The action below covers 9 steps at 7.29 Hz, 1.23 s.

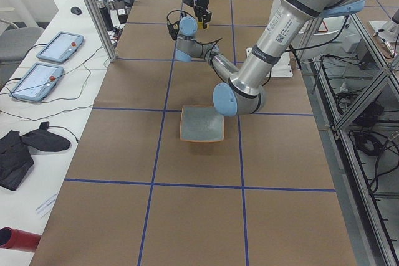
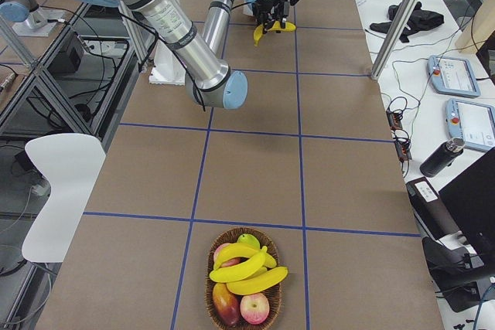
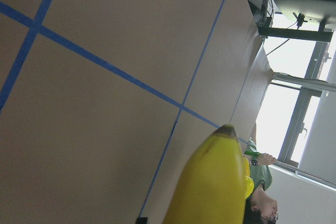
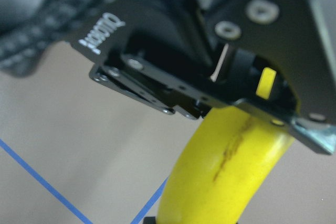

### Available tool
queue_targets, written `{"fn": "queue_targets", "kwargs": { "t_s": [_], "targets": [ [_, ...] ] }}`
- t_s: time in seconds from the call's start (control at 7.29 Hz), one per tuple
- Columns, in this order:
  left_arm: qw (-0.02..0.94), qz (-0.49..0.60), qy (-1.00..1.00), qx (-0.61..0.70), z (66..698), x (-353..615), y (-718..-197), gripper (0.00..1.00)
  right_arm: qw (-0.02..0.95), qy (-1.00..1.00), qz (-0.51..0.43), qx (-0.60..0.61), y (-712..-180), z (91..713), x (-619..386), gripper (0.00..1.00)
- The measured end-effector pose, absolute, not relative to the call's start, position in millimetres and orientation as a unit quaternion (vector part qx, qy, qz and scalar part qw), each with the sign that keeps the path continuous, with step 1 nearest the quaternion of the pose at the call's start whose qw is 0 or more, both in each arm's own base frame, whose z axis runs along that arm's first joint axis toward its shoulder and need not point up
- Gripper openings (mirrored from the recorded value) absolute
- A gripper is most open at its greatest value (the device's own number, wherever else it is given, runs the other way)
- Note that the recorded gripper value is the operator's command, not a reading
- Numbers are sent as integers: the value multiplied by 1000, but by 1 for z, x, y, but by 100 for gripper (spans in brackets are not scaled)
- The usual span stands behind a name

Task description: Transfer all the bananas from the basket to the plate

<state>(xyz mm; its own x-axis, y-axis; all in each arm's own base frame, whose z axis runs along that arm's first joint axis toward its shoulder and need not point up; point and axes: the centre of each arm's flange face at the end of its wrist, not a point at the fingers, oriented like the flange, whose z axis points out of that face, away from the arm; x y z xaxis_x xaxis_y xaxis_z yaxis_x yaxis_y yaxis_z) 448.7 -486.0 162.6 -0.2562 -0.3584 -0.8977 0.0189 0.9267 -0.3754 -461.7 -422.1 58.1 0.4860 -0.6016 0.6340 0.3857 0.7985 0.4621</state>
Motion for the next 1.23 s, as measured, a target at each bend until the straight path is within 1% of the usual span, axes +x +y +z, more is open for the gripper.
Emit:
{"fn": "queue_targets", "kwargs": {
  "t_s": [0.69, 0.96, 1.23],
  "targets": [
    [600, -170, 772, -124, 167, 450, -487, 0, 850, -423, -284, 133, -417, 60, -450, 99],
    [606, -177, 766, -121, 176, 449, -492, 0, 858, -417, -267, 134, -430, 66, -431, 99],
    [619, -191, 752, -119, 205, 425, -509, 0, 876, -400, -240, 122, -452, 75, -406, 99]
  ]
}}
